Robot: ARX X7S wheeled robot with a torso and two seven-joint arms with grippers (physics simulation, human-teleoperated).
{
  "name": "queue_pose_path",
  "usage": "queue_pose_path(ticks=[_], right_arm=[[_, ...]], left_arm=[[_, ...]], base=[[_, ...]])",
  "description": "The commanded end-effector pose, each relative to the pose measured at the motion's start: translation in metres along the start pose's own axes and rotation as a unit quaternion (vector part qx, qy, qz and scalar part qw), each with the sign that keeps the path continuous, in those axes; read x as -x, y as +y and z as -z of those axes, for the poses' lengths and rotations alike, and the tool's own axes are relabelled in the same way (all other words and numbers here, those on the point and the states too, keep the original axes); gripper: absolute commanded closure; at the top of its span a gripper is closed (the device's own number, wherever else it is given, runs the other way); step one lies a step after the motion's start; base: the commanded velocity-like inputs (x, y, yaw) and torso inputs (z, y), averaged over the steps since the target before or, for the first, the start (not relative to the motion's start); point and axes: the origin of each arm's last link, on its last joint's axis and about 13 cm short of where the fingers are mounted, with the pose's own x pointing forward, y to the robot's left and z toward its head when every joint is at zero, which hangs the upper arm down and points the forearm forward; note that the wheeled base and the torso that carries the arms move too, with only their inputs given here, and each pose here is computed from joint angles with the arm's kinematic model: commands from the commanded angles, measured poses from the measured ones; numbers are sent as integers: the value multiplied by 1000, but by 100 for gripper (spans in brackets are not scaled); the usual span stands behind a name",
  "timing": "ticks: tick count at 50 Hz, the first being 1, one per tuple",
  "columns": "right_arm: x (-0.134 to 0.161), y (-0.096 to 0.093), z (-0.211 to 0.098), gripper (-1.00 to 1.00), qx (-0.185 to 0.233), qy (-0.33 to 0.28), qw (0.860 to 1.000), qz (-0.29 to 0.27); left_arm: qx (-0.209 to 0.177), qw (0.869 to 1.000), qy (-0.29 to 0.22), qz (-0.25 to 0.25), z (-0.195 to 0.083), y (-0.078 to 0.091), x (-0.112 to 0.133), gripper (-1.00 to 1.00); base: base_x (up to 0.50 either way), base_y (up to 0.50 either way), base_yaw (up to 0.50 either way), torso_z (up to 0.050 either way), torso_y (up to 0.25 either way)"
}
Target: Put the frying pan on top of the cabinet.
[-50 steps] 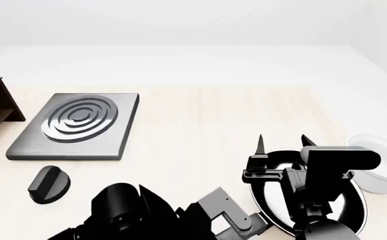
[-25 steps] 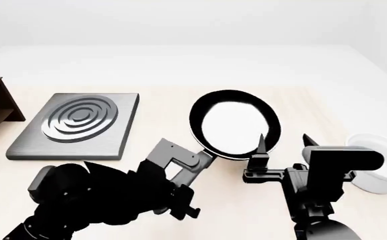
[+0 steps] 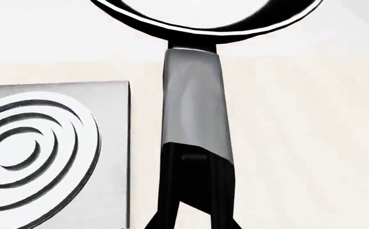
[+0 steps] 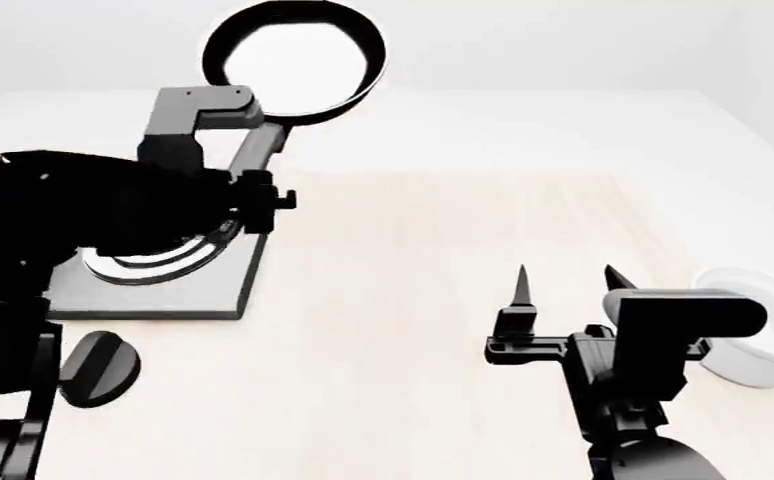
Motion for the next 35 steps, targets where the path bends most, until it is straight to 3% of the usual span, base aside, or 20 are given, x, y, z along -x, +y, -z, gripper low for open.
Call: queue_pose_path(ticks=[1,11,20,24,25,26,29,35], right_arm=[[-1,1,1,-100,0,2,1000,-3],[-2,1,2,-100,1,4,1000,-3],[-2,2,3,-100,0,4,1000,-5],[-1,2,2,-100,1,3,1000,-5],[-1,2,2,-100,1,2,1000,-5],[-1,2,2,-100,1,2,1000,-5],[-1,2,2,-100,2,3,1000,-5],[0,1,2,-100,3,2,1000,-2]], left_arm=[[91,990,-70,-76,-81,34,30,100],[150,975,-75,-147,-100,59,33,100],[187,957,-91,-204,-109,74,53,100],[226,938,-97,-243,-113,81,60,100],[240,928,-102,-266,-114,85,61,100],[240,928,-102,-266,-114,85,61,100],[283,903,-112,-304,-115,94,65,100],[303,872,-109,-368,-109,107,64,100]], base=[[0,0,0,0,0],[0,0,0,0,2],[0,0,0,0,1],[0,0,0,0,3],[0,0,0,0,0],[0,0,0,0,0],[0,0,0,5,0],[0,0,0,0,2]])
